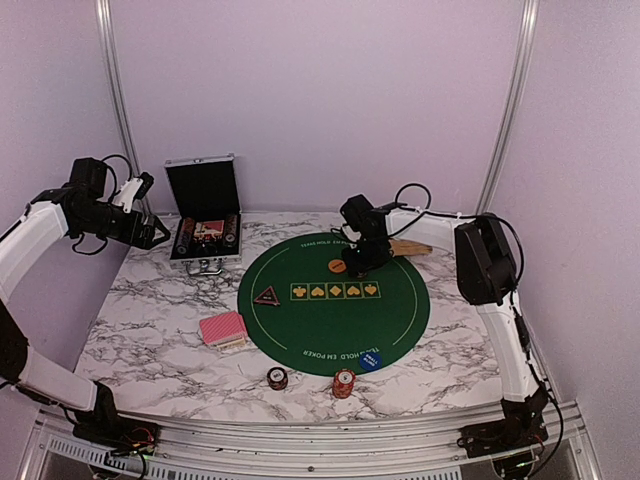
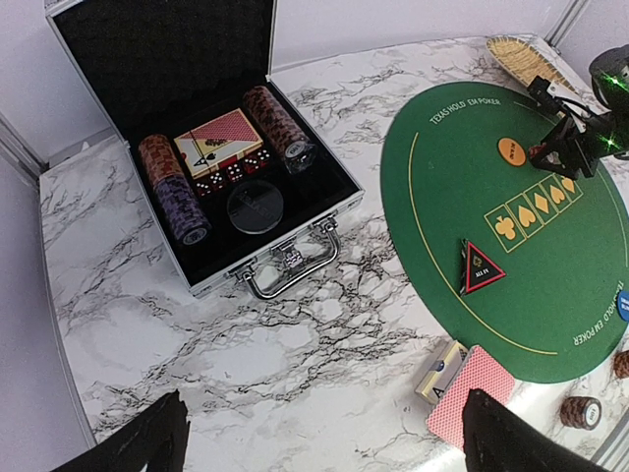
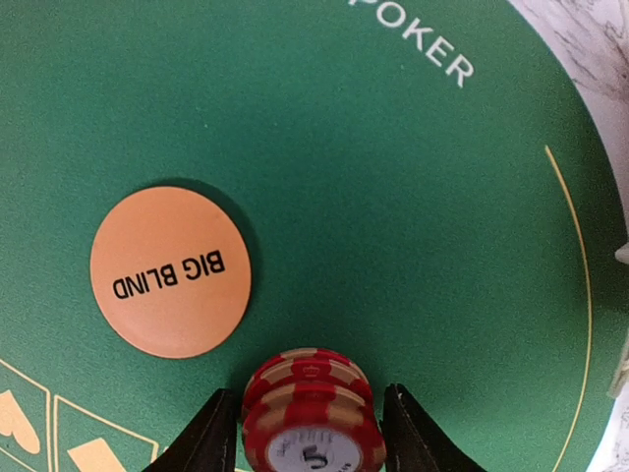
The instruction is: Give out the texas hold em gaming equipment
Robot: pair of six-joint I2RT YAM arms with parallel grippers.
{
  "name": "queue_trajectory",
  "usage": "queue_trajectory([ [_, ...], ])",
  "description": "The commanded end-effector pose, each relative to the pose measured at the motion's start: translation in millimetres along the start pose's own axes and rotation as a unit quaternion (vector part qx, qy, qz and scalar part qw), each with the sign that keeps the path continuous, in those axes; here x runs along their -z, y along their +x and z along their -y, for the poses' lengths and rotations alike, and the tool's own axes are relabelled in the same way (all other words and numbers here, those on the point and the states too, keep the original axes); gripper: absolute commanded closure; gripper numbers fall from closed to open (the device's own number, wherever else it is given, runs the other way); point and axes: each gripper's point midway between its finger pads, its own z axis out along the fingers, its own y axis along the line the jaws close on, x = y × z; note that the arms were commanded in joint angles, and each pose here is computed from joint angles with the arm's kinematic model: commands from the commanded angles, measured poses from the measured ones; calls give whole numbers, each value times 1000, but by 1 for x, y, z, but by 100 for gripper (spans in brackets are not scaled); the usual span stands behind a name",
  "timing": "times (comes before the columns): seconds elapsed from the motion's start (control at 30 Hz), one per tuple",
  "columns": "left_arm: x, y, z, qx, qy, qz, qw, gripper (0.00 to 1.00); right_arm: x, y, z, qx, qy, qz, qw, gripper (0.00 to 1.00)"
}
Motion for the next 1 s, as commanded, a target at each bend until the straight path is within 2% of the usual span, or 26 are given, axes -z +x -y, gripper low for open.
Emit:
queue_trajectory([
  [0.0,10,-6,3,-4,3,6,1000,1,5,-16,2,0,-2,18,1000,45],
  [0.27,14,-9,7,-3,11,14,1000,1,59,-52,-2,1,-16,75,997,44],
  [0.4,13,-8,6,-5,6,10,1000,1,89,-46,-22,31,-17,87,996,44],
  [0.57,15,-9,7,-7,7,12,1000,1,122,1,-60,77,-32,70,994,43],
  [0.77,13,-8,6,-8,8,10,1000,1,156,94,-109,126,-86,28,988,25],
  [0.97,13,-9,7,-8,12,10,1000,1,185,169,-152,160,-143,-13,977,17],
])
